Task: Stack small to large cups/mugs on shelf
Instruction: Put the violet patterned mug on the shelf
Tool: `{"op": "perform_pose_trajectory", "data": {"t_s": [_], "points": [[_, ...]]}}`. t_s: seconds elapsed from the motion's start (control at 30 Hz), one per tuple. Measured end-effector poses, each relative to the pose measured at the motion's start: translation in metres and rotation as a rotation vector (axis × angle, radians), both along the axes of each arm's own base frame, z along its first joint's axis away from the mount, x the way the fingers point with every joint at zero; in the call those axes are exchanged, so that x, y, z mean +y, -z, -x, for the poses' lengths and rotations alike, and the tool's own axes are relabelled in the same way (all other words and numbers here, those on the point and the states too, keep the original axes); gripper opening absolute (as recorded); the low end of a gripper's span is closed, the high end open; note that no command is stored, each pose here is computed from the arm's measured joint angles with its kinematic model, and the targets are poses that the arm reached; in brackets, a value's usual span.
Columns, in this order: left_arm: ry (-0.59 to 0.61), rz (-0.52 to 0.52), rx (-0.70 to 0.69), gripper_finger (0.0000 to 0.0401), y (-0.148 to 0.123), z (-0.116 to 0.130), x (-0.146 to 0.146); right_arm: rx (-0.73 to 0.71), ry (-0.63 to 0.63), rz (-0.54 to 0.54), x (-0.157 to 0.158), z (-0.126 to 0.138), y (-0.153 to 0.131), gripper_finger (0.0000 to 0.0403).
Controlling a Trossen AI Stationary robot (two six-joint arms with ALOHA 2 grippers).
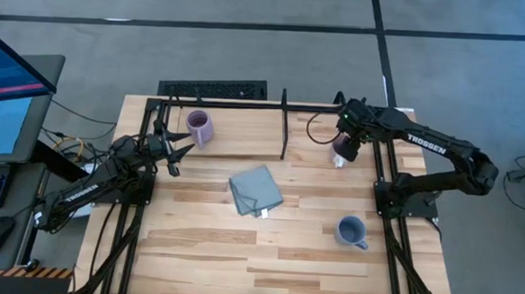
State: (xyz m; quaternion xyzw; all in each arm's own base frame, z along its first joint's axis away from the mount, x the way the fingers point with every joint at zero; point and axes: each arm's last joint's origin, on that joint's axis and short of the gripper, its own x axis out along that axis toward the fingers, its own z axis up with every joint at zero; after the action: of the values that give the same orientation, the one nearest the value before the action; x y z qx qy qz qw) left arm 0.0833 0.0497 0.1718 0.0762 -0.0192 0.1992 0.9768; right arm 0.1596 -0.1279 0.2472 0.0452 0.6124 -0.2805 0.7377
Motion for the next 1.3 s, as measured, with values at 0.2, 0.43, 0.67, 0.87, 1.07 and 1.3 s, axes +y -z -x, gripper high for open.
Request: {"op": "perform_pose_trajectory", "data": {"t_s": [0.2,0.43,0.67,0.87,1.07,1.3], "points": [[0.0,0.001,-0.001,0.0162,-0.0001,0.0,0.0,-0.037,-0.036,0.044,-0.0037,-0.0046,-0.0004,0.0198],[0.0,0.002,0.0,0.0162,0.0,-0.0001,0.0001,-0.049,-0.055,0.06,-0.0072,-0.0049,-0.0013,0.0197],[0.0,-0.004,0.004,0.0162,0.0002,-0.0001,0.0001,-0.021,-0.11,0.06,-0.0069,-0.0042,-0.0009,0.0188],[0.0,-0.004,0.004,0.0162,0.0002,-0.0001,0.0,-0.012,-0.116,0.068,-0.0072,-0.0039,-0.001,0.0179],[0.0,-0.004,0.005,0.0162,0.0002,-0.0001,0.0001,-0.03,-0.088,0.07,-0.0076,-0.0046,-0.0015,0.0176],[-0.001,-0.011,0.008,0.0162,0.0002,-0.0001,0.0001,-0.028,-0.092,0.07,-0.0076,-0.0046,-0.0015,0.0181]]}}
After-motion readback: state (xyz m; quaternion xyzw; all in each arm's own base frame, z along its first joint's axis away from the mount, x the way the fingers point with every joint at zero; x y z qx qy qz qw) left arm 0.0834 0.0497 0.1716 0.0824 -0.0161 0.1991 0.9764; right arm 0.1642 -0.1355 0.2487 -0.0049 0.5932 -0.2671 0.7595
